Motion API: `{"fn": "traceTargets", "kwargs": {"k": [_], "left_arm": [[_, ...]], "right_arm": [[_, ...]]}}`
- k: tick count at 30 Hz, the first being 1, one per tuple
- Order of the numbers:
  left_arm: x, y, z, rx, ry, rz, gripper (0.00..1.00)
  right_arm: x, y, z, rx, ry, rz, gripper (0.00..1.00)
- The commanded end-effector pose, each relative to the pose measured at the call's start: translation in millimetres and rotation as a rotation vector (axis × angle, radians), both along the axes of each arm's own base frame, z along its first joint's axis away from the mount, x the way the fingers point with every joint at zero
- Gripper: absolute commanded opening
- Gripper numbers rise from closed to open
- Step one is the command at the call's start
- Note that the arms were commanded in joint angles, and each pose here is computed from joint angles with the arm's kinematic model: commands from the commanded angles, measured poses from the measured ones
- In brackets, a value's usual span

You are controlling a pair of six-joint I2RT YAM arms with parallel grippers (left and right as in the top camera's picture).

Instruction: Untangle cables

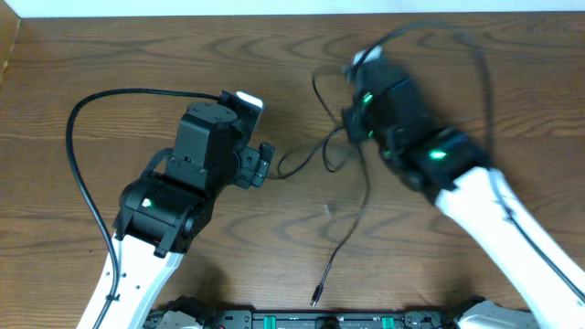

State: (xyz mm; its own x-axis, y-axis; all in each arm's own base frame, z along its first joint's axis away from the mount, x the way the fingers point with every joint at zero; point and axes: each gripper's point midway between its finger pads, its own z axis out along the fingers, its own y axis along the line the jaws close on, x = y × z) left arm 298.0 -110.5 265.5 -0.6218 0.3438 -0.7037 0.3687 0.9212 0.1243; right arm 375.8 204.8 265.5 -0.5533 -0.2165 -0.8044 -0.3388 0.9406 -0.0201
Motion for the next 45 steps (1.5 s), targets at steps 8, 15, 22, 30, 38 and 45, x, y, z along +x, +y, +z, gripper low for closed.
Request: {"fn": "traceTargets", "kwargs": {"k": [8,15,22,30,38,45], "left_arm": [[8,-4,-18,0.02,0.058,0.003,0.88],[8,-4,-18,0.02,0.058,0.003,0.88],[7,-8,-18,0.002,0.063,-0.013,0.88],[2,-10,-21,-0.006,0.089,-0.03,0.88],[-4,-8,-26,0.007,0.119,-0.029,0.88],[-2,-9,-24,0.003,0.108,-0.03,0.88]], "right_arm": [[-36,-48,291,0.119,-0.6,-0.045,0.01],[-71,-74,363,0.232,-0.757,-0.089,0.01],[-45,-50,301,0.13,-0.551,-0.037,0.01],[32,-27,209,-0.067,-0.353,-0.121,0.01],[27,-17,315,0.175,-0.671,-0.097,0.01],[11,-23,312,0.149,-0.622,-0.071,0.01]]}}
